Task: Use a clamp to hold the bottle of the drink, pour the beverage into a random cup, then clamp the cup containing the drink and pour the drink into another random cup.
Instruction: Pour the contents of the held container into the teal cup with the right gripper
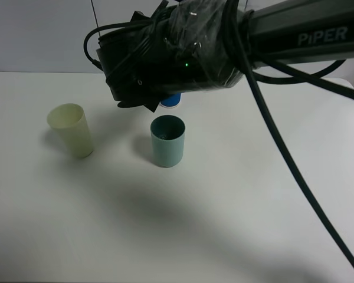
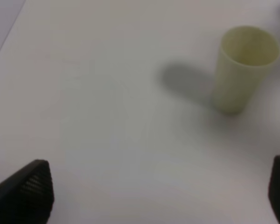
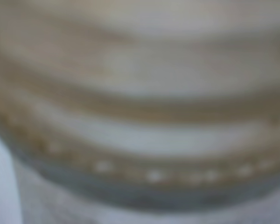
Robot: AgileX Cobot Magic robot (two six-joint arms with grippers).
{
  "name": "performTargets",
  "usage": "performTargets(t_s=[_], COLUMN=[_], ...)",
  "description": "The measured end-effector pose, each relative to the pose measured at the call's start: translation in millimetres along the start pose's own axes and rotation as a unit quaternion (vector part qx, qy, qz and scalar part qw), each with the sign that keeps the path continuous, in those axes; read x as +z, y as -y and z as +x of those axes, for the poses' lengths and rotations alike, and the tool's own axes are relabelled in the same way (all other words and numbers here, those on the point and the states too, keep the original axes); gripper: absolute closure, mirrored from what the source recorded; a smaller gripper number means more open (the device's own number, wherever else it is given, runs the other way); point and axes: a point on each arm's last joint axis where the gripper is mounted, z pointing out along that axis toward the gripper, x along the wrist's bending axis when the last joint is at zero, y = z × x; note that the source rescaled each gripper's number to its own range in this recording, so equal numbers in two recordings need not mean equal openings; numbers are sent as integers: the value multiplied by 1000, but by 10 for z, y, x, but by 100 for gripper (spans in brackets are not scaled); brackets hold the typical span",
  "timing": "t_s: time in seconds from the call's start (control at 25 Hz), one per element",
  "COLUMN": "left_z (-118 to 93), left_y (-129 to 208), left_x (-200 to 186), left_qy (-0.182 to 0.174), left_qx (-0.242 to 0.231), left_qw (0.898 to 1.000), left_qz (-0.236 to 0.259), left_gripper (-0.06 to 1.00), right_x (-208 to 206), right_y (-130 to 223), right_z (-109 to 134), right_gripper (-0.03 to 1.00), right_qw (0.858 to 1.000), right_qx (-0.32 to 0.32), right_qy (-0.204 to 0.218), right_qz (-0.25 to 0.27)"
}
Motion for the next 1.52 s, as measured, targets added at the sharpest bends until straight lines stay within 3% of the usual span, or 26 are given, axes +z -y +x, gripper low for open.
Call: performTargets(t_s=[1.52], left_z=[0], left_y=[0], left_x=[0], left_qy=[0], left_qx=[0], left_qw=[1000], left_qz=[0], left_gripper=[18], right_x=[-119], right_y=[14], right_z=[-120], right_gripper=[97], right_qw=[997], right_qx=[-10], right_qy=[62], right_qz=[35])
